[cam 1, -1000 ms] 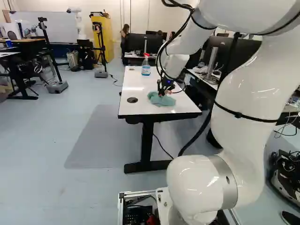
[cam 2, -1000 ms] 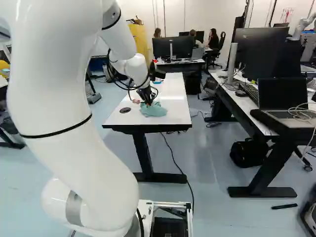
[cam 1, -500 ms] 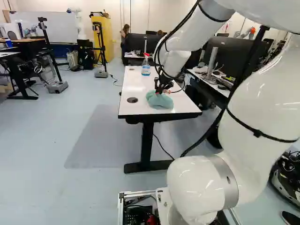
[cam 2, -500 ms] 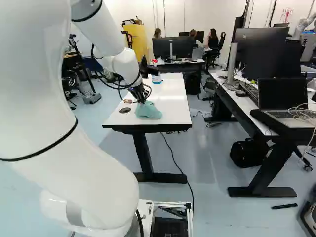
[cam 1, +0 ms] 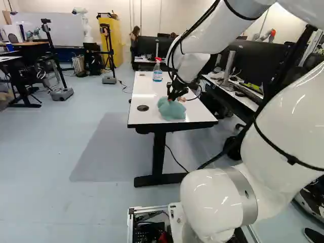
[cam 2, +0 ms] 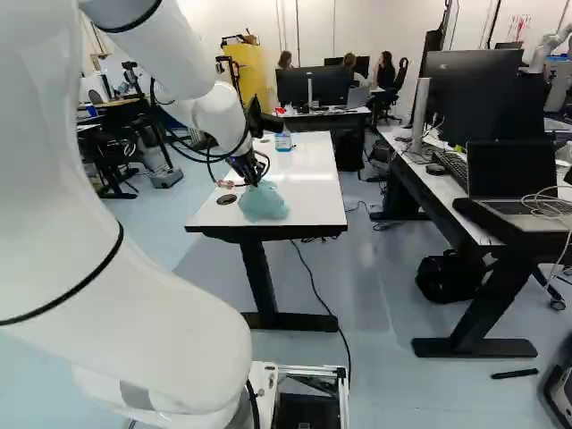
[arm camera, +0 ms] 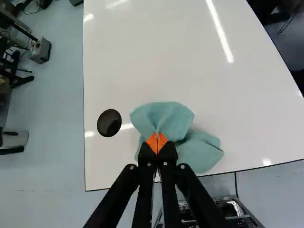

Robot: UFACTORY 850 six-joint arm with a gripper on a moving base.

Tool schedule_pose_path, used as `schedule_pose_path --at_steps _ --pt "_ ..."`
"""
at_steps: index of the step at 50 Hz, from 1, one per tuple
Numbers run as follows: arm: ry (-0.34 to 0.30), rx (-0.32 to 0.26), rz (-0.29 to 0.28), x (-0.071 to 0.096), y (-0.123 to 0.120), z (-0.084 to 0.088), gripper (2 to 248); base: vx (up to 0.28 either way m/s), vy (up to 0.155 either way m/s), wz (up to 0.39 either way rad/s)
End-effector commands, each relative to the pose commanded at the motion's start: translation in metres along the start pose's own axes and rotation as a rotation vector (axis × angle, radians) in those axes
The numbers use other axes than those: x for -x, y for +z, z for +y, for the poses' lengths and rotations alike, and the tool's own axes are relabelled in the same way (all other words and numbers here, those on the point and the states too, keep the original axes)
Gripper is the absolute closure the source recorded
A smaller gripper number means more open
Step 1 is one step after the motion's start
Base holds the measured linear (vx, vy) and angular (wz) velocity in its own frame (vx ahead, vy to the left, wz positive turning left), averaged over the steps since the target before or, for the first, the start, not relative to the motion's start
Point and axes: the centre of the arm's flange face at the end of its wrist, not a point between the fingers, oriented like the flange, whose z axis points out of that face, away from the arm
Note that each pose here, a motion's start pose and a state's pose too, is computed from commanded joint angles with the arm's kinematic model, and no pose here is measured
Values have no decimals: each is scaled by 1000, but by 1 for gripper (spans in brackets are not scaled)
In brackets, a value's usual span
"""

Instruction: Clean the table with the green towel

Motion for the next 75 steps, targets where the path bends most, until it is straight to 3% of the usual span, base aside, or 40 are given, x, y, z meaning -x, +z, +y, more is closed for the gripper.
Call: schedule_pose_path --at_steps 17,33,55,67,72,73,75 --pt "-4 -7 14 -1 -7 -3 230 0 0 0" --pt "-45 -46 43 0 -24 -25 230 0 0 0" --pt "-91 -77 25 -12 -9 -56 230 0 0 0" --pt "-93 -79 24 -12 -8 -57 230 0 0 0" --pt "-93 -79 24 -12 -8 -57 222 0 0 0" --pt "-93 -79 24 -12 -8 -57 191 0 0 0" --pt "-93 -79 24 -12 -8 -57 191 0 0 0"
